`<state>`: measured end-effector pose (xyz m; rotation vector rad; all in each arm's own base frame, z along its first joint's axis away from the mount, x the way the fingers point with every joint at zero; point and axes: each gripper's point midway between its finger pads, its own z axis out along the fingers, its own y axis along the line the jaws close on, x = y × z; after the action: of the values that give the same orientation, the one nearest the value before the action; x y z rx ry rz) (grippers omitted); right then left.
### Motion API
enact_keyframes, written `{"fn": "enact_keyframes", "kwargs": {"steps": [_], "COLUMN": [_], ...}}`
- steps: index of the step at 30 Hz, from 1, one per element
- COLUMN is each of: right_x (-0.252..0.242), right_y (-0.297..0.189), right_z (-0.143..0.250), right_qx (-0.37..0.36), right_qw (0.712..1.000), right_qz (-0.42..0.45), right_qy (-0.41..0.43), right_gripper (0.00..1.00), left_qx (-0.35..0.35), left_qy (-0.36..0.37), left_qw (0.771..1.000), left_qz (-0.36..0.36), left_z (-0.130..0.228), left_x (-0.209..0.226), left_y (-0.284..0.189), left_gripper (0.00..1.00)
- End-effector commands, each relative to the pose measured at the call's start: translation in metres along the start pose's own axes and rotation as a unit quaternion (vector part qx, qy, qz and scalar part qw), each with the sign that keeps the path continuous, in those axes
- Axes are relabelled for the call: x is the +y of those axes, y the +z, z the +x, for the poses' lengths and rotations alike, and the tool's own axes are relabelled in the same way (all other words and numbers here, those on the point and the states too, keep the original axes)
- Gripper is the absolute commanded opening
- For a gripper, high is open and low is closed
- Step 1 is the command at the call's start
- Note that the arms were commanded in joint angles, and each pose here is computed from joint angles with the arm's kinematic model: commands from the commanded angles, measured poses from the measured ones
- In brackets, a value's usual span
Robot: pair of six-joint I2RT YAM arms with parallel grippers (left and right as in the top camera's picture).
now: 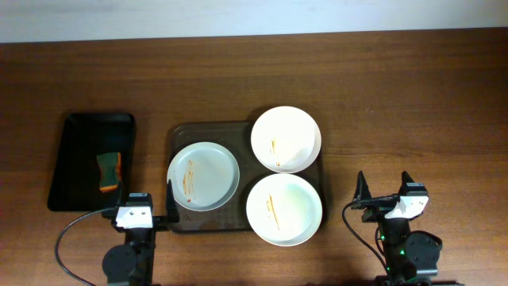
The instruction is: Clean dirty plates on tray and stack at the side
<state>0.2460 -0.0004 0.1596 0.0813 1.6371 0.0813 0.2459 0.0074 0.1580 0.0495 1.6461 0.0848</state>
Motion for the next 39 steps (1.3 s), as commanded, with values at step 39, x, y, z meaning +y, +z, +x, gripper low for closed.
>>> {"fn": "enact_keyframes", "kwargs": {"steps": [39], "right_x": [0.106], "right_y": [0.068], "right_z": [-0.073], "right_qx": [0.422], "right_qw": [0.879], "right_qz": [-0.201], "right_qy": [0.1], "right_gripper": [0.99], "left_qx": [0.456], "left_qy": [-0.081], "left_qw": [0.851], "left_qz": [0.247], "left_z": [-0.055], "left_x": [-0.067], "left_y": [0.069], "left_gripper": [0.99]}}
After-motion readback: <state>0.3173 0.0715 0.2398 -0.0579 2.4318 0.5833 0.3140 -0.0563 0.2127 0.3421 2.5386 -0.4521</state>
